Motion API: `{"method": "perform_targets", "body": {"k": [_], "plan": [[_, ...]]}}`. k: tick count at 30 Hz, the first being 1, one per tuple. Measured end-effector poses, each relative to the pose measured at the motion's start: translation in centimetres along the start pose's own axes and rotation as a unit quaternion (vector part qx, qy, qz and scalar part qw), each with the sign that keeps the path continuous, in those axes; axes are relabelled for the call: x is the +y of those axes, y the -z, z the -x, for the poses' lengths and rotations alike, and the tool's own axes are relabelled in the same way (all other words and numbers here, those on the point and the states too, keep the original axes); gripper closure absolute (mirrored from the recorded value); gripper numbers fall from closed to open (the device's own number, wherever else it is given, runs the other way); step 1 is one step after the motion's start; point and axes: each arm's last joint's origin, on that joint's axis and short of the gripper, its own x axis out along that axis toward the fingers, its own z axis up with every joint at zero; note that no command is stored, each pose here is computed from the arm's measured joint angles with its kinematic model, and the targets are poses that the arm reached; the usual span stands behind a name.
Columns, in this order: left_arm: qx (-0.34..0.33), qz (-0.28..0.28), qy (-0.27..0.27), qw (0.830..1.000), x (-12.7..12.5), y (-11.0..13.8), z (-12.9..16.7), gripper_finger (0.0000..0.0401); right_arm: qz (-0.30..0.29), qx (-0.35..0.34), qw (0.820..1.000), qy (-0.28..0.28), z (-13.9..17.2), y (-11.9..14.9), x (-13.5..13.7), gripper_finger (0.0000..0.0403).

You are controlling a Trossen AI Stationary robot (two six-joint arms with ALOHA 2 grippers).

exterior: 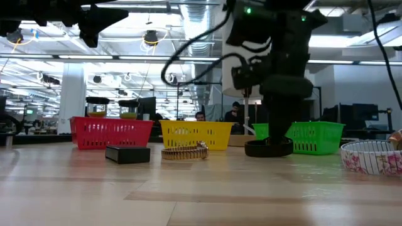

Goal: Pick & Place Office items
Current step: Put the black watch into the yellow basket

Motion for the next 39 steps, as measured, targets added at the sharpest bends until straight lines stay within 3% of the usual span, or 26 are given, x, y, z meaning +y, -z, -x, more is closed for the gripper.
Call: {"method": "perform_targets", "body": {"k": [6, 18, 24, 31, 34, 39], "plan": [[0.000, 0.000, 0.000, 1.000, 0.0, 0.0, 0.0, 0.0220, -0.001, 0.035, 0.999, 0.016, -1.5, 0.0, -0.6, 0.0270], [0.000, -0.003, 0.000, 1.000, 0.0, 0.0, 0.0, 0.0220, 0.052, 0.020, 0.998, 0.020, -0.8, -1.0, -2.7, 0.0382], [0.000, -0.003, 0.000, 1.000, 0.0, 0.0, 0.0, 0.0220, 0.091, -0.027, 0.995, 0.012, 1.6, -4.0, -3.6, 0.0379], [0.000, -0.003, 0.000, 1.000, 0.0, 0.0, 0.0, 0.0220, 0.116, -0.147, 0.982, 0.036, 5.8, -9.1, -6.3, 0.0375], [0.000, -0.003, 0.000, 1.000, 0.0, 0.0, 0.0, 0.0220, 0.103, -0.174, 0.978, 0.047, 6.0, -10.0, -8.1, 0.0380], [0.000, -0.003, 0.000, 1.000, 0.0, 0.0, 0.0, 0.0220, 0.064, -0.159, 0.984, 0.049, 4.4, -10.6, -10.6, 0.0374]]}}
